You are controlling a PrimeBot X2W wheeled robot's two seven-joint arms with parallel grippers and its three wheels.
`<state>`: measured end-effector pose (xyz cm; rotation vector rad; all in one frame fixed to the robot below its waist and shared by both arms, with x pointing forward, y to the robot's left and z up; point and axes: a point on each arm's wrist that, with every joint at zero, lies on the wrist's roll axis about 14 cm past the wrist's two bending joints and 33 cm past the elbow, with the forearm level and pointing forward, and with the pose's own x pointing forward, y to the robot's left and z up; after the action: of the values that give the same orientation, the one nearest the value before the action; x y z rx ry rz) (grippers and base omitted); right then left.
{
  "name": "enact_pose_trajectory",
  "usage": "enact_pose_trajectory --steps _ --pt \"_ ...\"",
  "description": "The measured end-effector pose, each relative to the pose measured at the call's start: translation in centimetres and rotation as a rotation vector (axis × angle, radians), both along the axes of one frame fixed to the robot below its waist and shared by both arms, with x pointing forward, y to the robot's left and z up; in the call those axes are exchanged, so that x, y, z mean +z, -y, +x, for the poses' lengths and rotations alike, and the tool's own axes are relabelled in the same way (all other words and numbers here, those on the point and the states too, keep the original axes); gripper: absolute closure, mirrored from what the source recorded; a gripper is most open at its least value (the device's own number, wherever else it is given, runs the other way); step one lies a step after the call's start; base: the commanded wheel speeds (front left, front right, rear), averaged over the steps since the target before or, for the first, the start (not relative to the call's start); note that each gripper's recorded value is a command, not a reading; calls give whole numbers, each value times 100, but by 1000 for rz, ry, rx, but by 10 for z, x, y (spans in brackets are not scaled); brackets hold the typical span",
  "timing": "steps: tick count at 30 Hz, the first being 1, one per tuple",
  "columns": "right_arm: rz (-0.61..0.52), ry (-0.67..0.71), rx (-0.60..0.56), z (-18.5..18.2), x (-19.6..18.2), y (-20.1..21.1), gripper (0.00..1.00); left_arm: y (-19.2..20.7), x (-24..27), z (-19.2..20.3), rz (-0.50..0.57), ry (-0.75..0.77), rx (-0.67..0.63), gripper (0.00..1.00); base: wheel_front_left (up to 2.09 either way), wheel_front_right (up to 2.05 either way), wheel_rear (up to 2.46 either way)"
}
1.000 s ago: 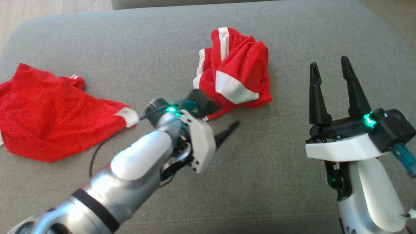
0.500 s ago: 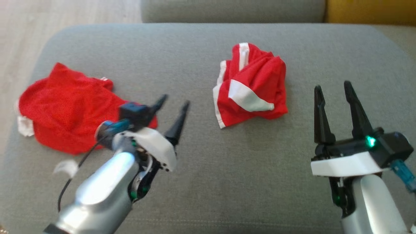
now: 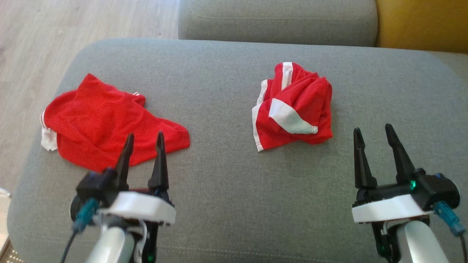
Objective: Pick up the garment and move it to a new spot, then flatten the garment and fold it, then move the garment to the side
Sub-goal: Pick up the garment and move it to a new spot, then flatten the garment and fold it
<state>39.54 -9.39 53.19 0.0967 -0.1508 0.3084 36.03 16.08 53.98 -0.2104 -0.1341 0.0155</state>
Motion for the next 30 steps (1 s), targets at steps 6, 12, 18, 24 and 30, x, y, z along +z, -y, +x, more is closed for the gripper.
enact_pose_trajectory --steps 6,12,18,24,30 --pt "-4 -28 11 -2 -10 -3 0 4 -6 -11 -34 2 6 0 0 0 0" --pt "-84 -80 94 1 -31 -30 0 -2 -13 -5 -22 -11 3 0 0 0 0" --pt "-248 -110 174 23 -57 -56 0 -11 -23 2 -31 -40 21 0 0 0 0" --pt "-365 -162 233 37 -86 -73 0 -26 -27 1 -77 -56 83 0 0 0 0" --pt "-419 -199 237 47 -103 -72 0 -30 -24 1 -71 -50 99 0 0 0 0"
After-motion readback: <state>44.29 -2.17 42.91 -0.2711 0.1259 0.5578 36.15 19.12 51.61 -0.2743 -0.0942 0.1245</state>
